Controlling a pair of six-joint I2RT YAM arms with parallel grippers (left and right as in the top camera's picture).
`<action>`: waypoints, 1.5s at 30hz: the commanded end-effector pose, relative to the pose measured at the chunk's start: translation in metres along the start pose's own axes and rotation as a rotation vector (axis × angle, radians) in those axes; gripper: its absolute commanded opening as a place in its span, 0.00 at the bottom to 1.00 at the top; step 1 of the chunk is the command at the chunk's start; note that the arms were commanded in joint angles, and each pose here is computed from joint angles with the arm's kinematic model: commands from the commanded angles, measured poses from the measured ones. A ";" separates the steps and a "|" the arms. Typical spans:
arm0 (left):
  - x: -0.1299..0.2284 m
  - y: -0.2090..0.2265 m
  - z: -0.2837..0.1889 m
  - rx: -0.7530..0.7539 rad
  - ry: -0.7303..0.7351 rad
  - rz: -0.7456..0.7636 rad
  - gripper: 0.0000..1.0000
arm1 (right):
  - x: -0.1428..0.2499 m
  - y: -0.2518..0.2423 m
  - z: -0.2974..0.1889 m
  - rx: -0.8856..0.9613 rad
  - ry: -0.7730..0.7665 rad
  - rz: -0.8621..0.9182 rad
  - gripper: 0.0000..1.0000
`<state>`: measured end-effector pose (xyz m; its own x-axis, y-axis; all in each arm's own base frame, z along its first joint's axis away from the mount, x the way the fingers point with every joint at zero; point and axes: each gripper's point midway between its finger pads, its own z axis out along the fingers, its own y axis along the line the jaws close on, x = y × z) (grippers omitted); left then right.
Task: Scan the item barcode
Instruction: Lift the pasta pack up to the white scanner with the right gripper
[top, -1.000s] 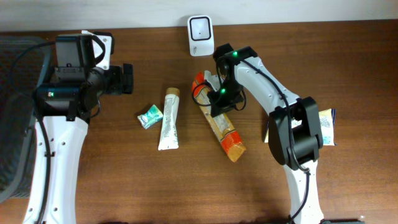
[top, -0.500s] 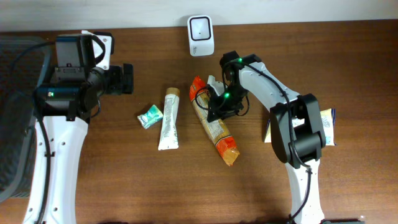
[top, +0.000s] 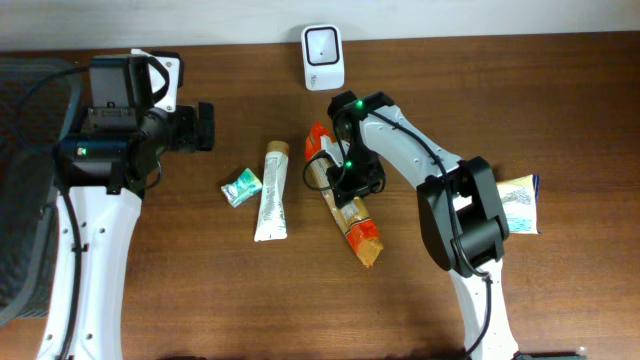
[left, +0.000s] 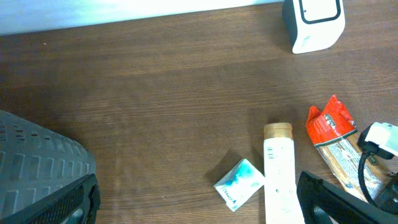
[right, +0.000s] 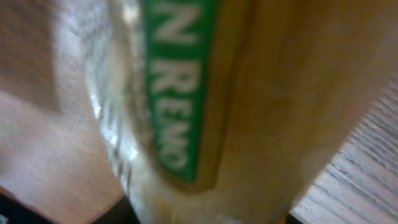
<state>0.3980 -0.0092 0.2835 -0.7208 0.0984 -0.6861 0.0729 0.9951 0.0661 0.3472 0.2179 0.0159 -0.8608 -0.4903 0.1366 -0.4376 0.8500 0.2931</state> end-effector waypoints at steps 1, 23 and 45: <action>-0.003 0.002 -0.003 -0.006 -0.011 0.003 0.99 | -0.005 -0.011 0.000 0.037 -0.027 0.011 0.14; -0.003 0.002 -0.003 -0.006 -0.011 0.003 0.99 | -0.014 0.042 -0.278 -1.190 -0.613 -0.055 0.04; -0.003 0.002 -0.003 -0.006 -0.011 0.003 0.99 | -0.208 -0.026 -0.280 0.853 -0.998 -0.545 0.04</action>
<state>0.3981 -0.0092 0.2836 -0.7205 0.0984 -0.6864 0.0729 0.9951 0.0661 0.5924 0.2478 0.1923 -0.3410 -0.6897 -0.6388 -0.5691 0.6923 -0.4437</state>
